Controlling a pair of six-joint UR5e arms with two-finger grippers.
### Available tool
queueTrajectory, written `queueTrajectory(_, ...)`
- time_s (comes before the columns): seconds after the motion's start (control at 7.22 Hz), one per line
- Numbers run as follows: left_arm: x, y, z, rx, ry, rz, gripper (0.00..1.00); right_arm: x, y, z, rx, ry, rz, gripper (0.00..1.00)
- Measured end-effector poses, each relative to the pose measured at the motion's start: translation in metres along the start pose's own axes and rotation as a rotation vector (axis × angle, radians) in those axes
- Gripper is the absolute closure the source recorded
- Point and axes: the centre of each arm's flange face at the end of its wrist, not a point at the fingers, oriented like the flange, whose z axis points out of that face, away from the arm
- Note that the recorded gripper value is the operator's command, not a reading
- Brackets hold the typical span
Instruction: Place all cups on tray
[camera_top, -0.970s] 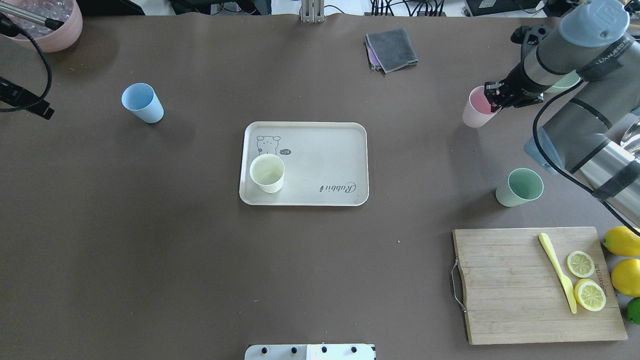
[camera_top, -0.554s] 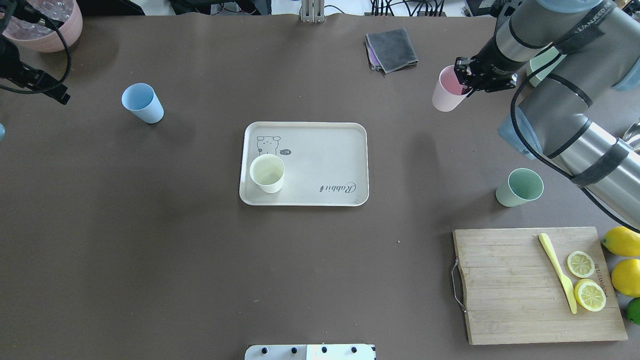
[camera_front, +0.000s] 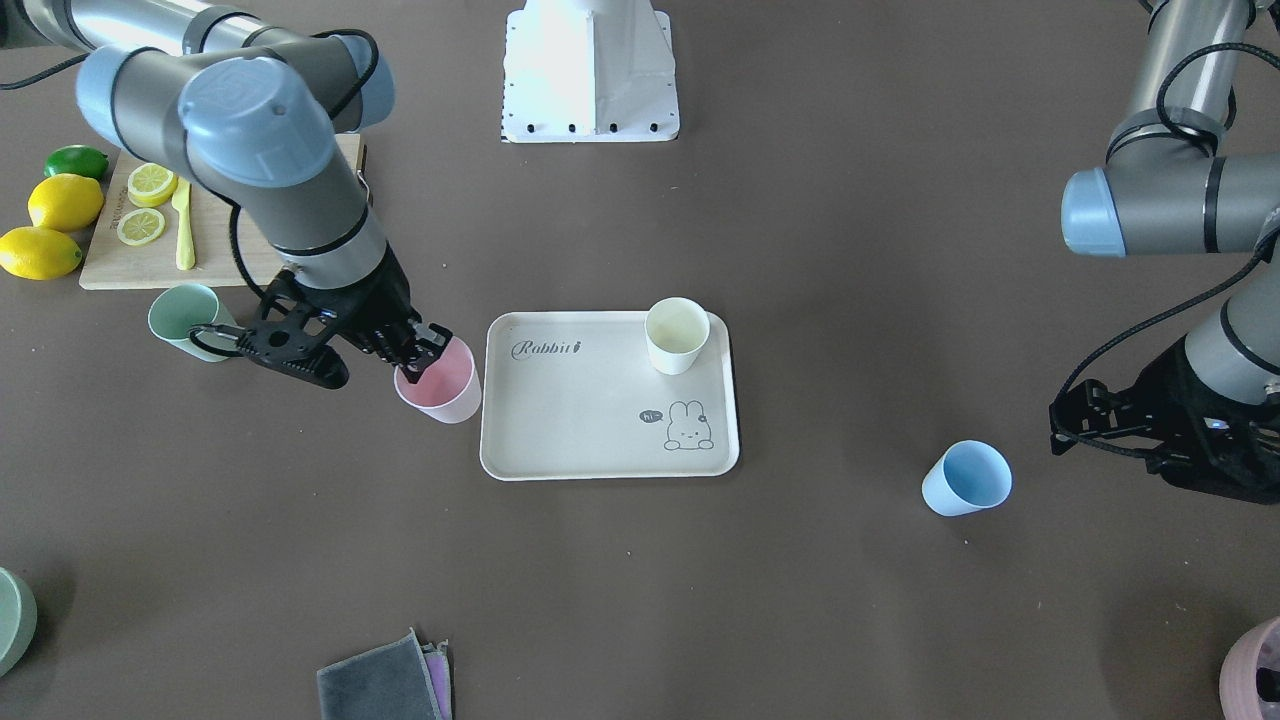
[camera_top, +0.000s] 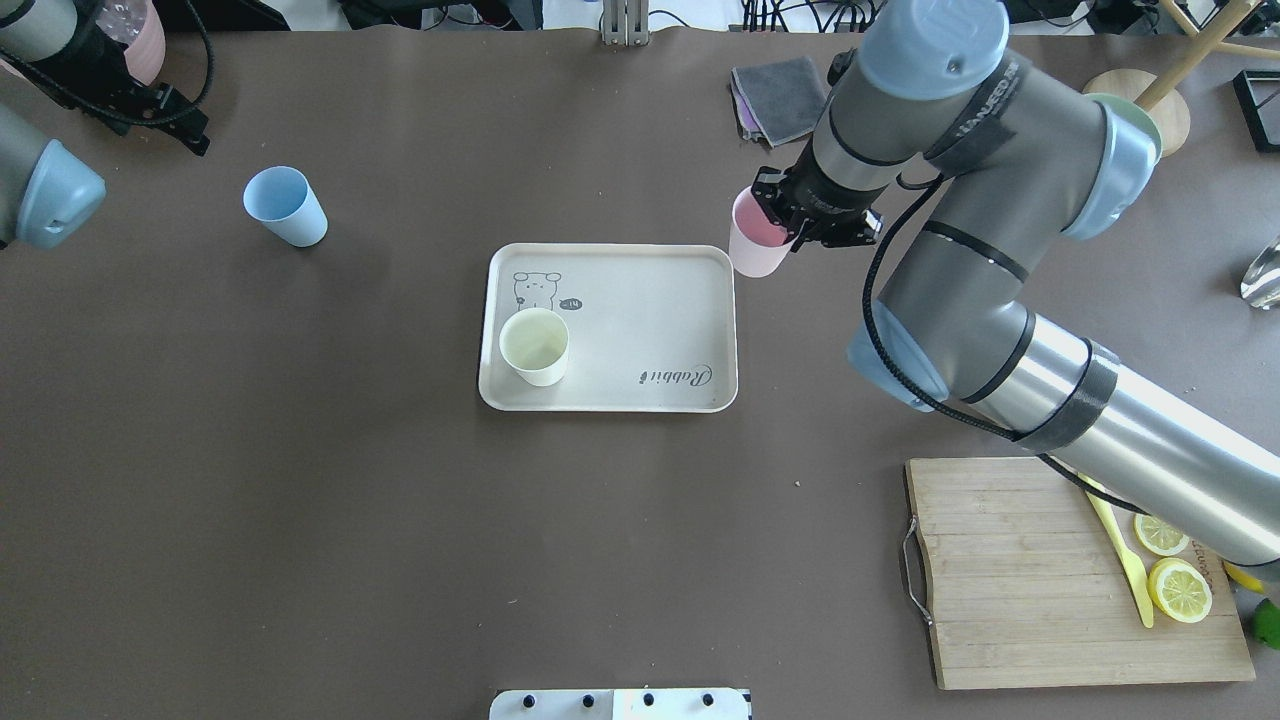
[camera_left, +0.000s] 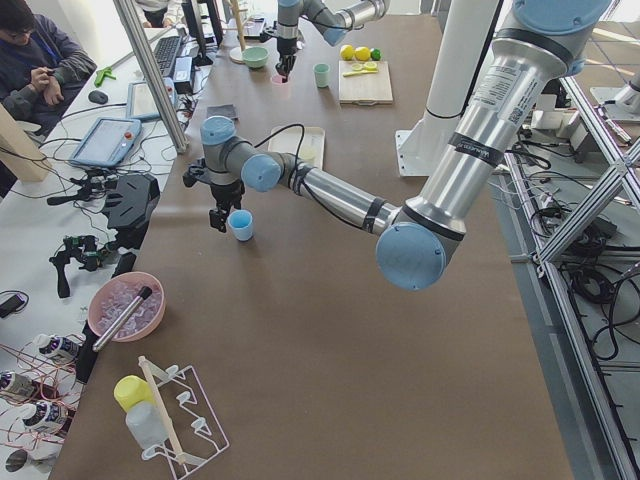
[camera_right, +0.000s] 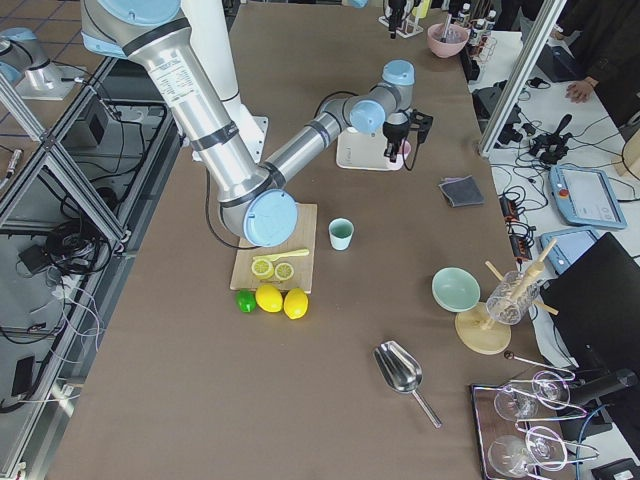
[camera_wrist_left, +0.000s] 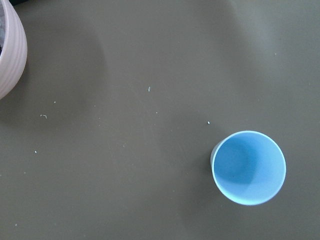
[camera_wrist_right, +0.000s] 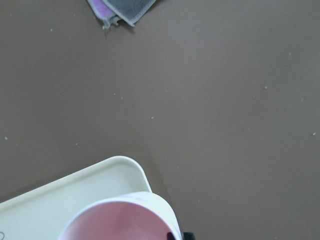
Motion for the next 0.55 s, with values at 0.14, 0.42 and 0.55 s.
queueTrajectory(0.14,0.000,-0.008,0.007,0.006,0.007,-0.011,0.02,-0.020,0.021,0.016,0.006,0.014,0.007,1.00)
queueTrajectory(0.42,0.001,-0.015,0.009,0.011,0.012,-0.016,0.02,-0.060,0.033,0.042,0.020,0.034,0.014,0.76)
queueTrajectory(0.55,0.003,-0.017,0.009,0.013,0.013,-0.017,0.02,-0.073,0.030,0.057,0.029,0.021,0.023,0.57)
